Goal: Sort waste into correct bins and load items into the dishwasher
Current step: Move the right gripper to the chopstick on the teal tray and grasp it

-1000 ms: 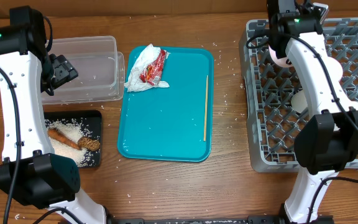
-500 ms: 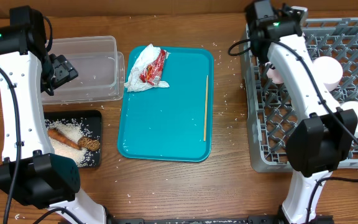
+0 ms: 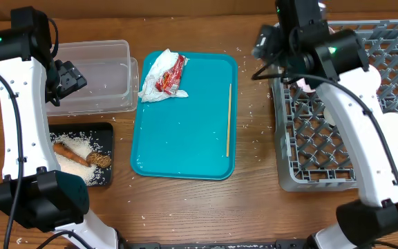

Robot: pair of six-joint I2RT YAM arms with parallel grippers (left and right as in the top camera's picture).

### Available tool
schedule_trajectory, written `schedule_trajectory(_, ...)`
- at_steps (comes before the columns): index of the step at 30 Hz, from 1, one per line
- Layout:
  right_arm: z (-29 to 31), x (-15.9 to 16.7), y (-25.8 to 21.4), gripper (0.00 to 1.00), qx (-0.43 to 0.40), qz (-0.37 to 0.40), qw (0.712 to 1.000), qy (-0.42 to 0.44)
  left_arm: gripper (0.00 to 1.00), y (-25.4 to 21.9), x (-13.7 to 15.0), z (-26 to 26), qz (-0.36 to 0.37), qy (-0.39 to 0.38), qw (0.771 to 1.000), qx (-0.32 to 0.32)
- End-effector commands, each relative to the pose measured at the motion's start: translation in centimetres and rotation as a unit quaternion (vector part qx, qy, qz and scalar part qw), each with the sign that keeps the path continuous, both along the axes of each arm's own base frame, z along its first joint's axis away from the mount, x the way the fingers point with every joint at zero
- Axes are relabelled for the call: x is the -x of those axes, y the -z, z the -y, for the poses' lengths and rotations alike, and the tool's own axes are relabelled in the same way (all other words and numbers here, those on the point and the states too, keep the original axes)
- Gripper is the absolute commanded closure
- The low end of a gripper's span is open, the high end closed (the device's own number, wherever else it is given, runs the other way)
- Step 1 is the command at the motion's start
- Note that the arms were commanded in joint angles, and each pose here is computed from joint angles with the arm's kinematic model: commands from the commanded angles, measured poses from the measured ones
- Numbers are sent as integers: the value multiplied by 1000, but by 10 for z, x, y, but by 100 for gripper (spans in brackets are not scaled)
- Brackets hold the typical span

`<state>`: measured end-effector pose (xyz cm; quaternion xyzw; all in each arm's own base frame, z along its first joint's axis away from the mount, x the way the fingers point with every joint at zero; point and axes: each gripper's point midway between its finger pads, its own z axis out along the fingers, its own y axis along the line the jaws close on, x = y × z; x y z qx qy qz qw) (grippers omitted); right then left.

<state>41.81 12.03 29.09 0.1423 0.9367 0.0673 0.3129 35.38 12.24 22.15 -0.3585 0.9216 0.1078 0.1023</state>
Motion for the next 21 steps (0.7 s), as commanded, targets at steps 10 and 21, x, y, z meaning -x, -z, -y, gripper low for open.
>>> schedule_trajectory(10,-81,35,149,36,-39,-189,978,-82,0,-11,-2,5,16,9,1000,-3)
schedule_trajectory(21,-120,54,243,52,3,-259,958,-121,0,-11,-2,5,16,9,1000,-3)
